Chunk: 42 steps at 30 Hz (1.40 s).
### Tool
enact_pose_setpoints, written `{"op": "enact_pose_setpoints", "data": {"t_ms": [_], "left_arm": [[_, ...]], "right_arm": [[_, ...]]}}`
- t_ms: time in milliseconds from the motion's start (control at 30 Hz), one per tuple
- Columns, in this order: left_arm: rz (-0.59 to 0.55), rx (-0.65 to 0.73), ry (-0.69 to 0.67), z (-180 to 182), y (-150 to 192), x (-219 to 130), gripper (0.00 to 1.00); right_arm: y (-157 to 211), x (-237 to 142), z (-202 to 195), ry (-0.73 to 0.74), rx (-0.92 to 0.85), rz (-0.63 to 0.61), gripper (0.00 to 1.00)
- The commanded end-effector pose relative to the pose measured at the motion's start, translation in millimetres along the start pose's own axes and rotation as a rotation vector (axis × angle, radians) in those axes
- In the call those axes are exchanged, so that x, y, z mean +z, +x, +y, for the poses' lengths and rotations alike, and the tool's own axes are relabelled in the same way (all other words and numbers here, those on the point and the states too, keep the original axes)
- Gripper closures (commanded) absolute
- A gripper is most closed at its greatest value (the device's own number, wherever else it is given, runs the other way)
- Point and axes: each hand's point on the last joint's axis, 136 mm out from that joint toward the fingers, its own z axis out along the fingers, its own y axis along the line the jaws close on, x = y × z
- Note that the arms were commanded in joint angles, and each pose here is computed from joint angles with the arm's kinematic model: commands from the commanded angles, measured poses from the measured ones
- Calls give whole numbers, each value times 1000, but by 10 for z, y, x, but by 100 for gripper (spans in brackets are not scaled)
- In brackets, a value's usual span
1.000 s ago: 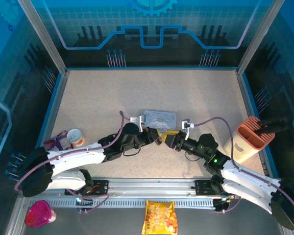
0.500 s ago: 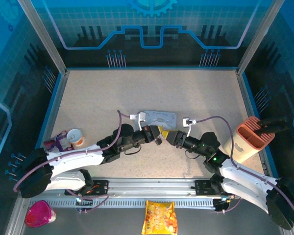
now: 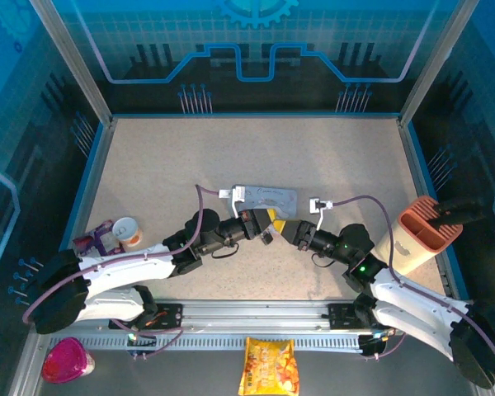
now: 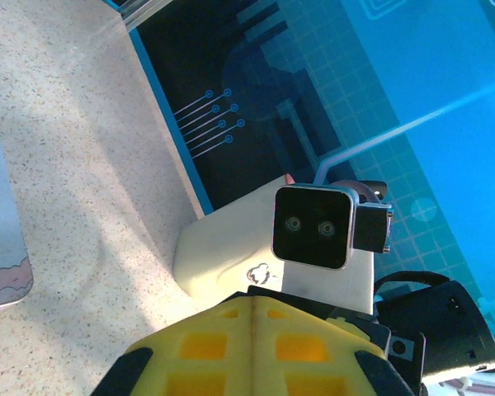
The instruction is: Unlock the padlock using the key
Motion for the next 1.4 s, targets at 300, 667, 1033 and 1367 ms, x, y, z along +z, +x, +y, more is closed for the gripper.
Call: {"op": "enact_pose_setpoints", "data": {"t_ms": [300, 667, 1033, 1367], "left_arm": [[-34, 31, 38, -79, -91, -35, 100], [-56, 35, 31, -46, -148, -95, 100], [-42, 19, 53, -41, -101, -57, 100], [-24, 35, -60, 180, -58, -87, 67]], "right_arm": [[-7, -2, 172, -63, -10, -21, 77], [7, -16, 152, -43, -35, -27, 78], [-38, 9, 175, -35, -36, -41, 84], [-32, -116, -156, 203, -74, -27, 100]]}}
